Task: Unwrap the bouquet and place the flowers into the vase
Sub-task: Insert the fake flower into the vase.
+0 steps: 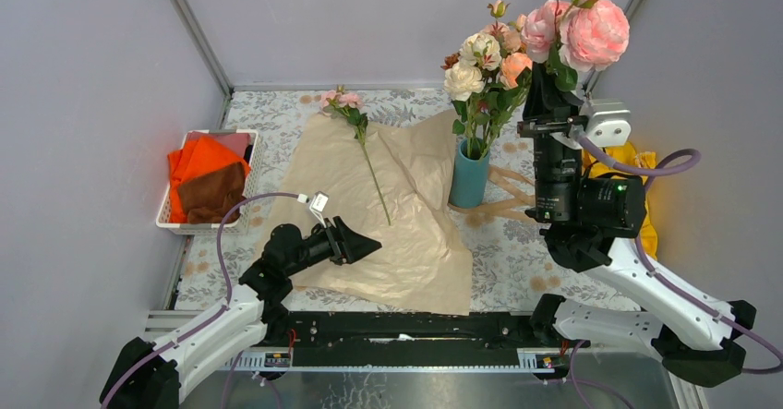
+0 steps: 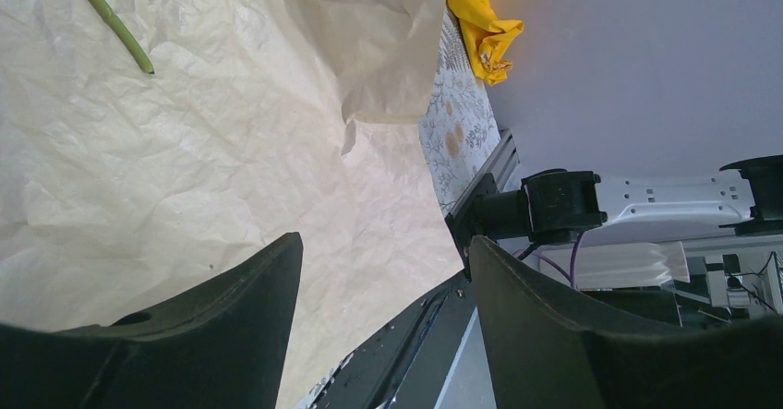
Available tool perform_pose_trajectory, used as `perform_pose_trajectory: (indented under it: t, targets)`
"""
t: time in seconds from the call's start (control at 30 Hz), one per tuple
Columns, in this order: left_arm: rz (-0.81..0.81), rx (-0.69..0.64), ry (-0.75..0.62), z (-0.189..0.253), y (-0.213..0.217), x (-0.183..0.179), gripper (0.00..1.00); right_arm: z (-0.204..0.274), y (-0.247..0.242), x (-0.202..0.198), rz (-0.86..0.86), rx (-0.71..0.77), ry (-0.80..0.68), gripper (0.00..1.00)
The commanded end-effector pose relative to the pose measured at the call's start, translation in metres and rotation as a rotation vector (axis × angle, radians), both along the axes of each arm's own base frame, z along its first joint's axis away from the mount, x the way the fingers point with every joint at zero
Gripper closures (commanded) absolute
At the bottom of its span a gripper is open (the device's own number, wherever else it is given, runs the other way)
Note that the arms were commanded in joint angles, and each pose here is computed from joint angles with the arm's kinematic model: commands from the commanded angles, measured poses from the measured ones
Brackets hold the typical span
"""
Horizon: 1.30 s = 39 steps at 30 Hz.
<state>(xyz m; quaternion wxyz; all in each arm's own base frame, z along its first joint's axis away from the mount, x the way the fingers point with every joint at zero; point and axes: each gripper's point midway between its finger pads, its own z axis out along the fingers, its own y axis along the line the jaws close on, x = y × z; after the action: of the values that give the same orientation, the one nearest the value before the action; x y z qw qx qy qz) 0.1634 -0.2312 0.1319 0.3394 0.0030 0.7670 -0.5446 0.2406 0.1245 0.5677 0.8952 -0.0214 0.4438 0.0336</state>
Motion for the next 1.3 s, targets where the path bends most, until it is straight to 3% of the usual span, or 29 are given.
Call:
perform_pose_trajectory:
  t: [0.0,0.53,0.87,1.27]
  targets:
    - [-0.009,-0.019,-0.037,0.006,-0.002,0.000,0.27,0.029,-0.019,-0.010,-0.058,0.058,-0.096,1.00]
    - [-0.008,-0.015,-0.040,0.007,-0.002,0.001,0.27,0.012,-0.008,0.009,-0.105,0.058,-0.104,1.00]
    - [-0.007,-0.009,-0.038,0.006,-0.002,0.001,0.27,-0.022,-0.009,0.056,-0.093,0.080,-0.015,1.00]
    - [-0.003,0.001,-0.038,0.002,0.000,0.001,0.27,-0.054,-0.005,0.074,-0.037,0.108,0.064,1.00]
